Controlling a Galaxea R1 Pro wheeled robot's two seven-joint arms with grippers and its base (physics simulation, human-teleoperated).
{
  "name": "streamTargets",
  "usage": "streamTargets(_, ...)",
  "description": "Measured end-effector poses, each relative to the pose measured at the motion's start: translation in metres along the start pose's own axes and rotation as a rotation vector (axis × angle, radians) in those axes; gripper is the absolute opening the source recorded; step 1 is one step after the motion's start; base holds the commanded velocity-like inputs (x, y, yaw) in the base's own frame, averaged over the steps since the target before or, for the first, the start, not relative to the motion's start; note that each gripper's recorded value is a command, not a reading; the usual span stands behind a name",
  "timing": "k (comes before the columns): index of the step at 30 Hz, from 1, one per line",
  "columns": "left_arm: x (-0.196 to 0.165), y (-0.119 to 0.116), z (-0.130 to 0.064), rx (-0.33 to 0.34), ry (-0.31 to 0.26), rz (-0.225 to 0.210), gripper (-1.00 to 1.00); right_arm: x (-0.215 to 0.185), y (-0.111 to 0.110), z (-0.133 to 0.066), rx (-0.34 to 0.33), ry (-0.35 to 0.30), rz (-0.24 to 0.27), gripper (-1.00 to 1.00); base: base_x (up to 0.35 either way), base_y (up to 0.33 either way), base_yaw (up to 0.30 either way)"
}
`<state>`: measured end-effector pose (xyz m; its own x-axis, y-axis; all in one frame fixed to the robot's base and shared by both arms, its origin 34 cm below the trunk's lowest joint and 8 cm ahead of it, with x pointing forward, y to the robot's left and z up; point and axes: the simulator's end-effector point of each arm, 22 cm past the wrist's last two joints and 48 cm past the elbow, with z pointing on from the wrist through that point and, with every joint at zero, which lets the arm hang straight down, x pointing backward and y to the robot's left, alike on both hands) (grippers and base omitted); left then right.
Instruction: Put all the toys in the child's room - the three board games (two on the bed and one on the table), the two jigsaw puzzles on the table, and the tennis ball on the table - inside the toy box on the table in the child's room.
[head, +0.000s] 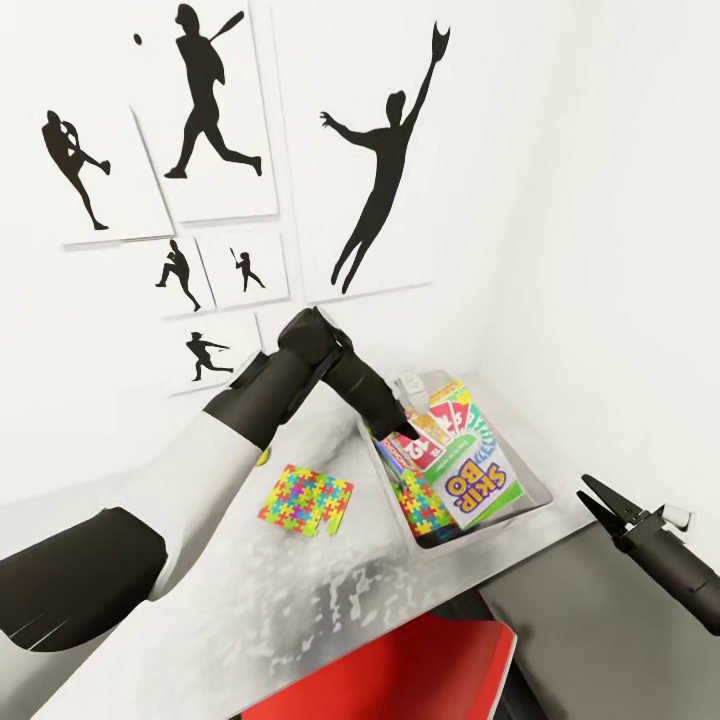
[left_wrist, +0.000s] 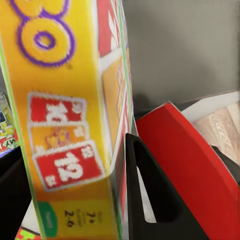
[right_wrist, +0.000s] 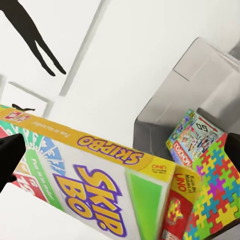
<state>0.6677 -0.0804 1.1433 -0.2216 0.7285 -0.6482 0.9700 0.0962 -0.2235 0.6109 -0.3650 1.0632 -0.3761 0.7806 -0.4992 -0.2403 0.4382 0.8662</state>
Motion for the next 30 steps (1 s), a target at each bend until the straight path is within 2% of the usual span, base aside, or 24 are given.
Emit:
streamTargets(7,-0.004,-0.003,-0.004,-0.010,-0.004,0.015,-1.00,-0.007,0.005,-0.005,-0.015,-0.019,-0.005,1.00,0.000,0.000,-0.126)
streamTargets(21,-0.004,-0.002,-0.004,-0.014,-0.001,0.017,-1.00,-0.009,0.005,-0.006,-0.016,-0.024,-0.006,1.00,-0.018,0.000,-0.010)
streamTargets(30,-0.006,-0.003,-0.006,-0.024,0.000,0.020,-1.00,-0.011,0.008,-0.007,-0.021,-0.028,-0.010,1.00,-0.006,0.083,-0.131)
